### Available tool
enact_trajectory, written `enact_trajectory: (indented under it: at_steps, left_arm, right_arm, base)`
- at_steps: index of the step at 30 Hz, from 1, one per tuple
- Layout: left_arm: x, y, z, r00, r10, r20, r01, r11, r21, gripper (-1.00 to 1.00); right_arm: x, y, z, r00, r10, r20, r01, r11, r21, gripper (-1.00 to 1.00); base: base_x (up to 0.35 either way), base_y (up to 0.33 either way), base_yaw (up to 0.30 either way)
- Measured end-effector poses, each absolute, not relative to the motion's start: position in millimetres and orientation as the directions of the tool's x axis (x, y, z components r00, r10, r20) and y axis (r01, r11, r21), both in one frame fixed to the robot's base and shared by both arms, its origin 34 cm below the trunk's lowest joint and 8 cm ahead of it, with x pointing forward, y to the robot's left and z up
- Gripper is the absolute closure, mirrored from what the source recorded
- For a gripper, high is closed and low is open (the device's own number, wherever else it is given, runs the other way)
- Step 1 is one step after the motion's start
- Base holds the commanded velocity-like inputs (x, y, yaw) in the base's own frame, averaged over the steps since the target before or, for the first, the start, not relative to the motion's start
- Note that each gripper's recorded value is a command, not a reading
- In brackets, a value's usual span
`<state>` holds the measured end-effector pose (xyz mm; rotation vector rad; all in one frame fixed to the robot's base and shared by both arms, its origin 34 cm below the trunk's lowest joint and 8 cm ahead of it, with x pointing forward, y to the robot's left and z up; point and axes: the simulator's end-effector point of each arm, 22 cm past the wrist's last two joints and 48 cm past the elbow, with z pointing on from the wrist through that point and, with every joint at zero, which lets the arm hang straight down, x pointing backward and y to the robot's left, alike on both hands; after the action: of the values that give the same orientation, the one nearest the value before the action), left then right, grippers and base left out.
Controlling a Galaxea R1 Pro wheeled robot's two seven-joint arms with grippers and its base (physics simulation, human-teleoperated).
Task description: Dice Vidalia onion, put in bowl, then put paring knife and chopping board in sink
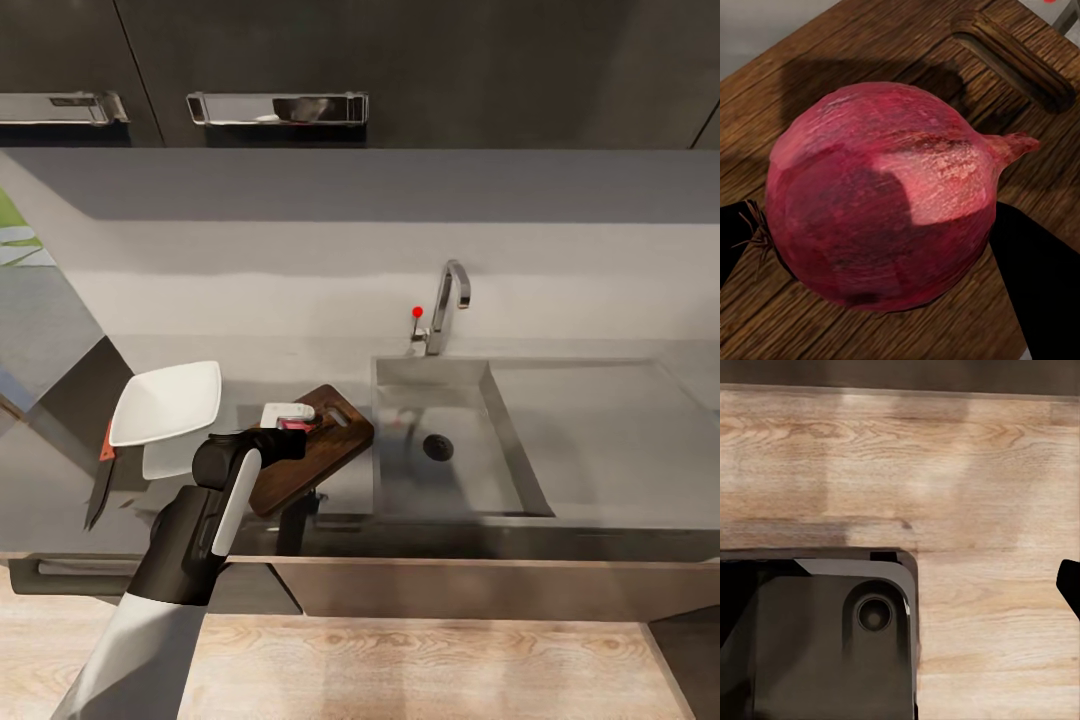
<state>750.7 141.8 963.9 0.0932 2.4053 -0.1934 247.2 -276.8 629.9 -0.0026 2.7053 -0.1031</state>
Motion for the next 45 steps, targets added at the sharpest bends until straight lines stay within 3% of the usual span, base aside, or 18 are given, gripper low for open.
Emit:
enact_trajectory:
  at_steps: [33, 34, 45]
  left_arm:
    - [750.5, 142.5, 959.9, -0.749, 0.014, -0.663, 0.119, 0.986, -0.113, 1.0]
    - [750.5, 142.1, 960.2, -0.749, 0.014, -0.663, 0.12, 0.986, -0.114, -1.0]
    - [751.0, 141.7, 961.8, -0.746, 0.013, -0.666, 0.12, 0.986, -0.115, -1.0]
  right_arm:
    - [245.0, -276.5, 629.1, -0.91, -0.019, -0.415, 0.013, 0.997, -0.072, -1.0]
    - [245.0, -276.5, 629.1, -0.91, -0.019, -0.415, 0.013, 0.997, -0.072, -1.0]
    - [245.0, -276.4, 629.1, -0.91, -0.019, -0.415, 0.012, 0.997, -0.072, -1.0]
  base:
    - [0.0, 0.0, 0.0]
    - [0.0, 0.0, 0.0]
    - [0.02, 0.0, 0.0]
